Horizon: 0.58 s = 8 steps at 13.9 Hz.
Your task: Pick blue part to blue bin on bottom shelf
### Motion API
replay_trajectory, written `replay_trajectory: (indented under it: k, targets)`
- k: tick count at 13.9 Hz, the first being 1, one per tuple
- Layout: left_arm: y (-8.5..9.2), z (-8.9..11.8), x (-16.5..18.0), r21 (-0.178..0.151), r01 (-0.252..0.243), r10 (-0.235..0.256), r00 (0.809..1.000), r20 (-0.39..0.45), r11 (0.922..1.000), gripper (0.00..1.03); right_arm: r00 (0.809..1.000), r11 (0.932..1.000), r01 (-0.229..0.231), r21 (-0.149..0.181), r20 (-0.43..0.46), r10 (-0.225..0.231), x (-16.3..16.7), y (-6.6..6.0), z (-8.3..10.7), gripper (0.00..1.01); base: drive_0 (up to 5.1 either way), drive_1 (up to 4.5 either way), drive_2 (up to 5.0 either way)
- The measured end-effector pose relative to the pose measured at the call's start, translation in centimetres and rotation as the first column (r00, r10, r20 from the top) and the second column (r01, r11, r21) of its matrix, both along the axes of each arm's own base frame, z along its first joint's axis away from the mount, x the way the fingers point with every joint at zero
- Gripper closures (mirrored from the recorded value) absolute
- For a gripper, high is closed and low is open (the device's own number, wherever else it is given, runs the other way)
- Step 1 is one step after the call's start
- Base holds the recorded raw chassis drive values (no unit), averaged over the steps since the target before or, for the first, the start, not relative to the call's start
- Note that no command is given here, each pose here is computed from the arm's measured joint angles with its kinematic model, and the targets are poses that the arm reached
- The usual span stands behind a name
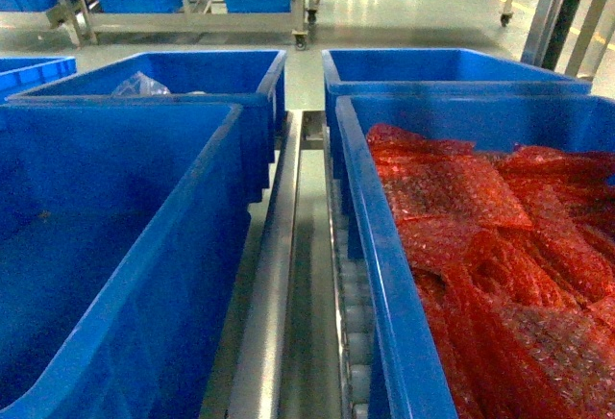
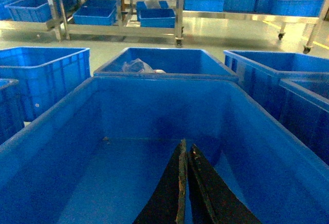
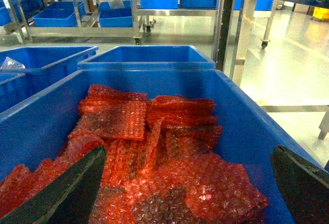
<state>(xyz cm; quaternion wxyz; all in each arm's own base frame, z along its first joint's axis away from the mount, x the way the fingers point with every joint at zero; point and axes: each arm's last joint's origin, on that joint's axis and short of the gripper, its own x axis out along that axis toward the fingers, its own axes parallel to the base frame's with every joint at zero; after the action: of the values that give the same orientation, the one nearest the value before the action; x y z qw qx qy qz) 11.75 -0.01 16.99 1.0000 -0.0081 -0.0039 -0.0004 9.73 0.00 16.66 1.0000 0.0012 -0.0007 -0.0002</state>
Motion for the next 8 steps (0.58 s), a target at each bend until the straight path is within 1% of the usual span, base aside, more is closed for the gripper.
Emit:
replay_trajectory:
  k: [8]
  targets:
    - [0.0, -0.03, -0.87, 0.0, 0.0, 0.0, 1.0, 0.002, 1.0, 1.01, 1.0, 1.0, 0.0, 0.0, 0.0, 0.0, 0.0, 0.0, 0.0, 0.03, 0.0, 0.0, 0.0]
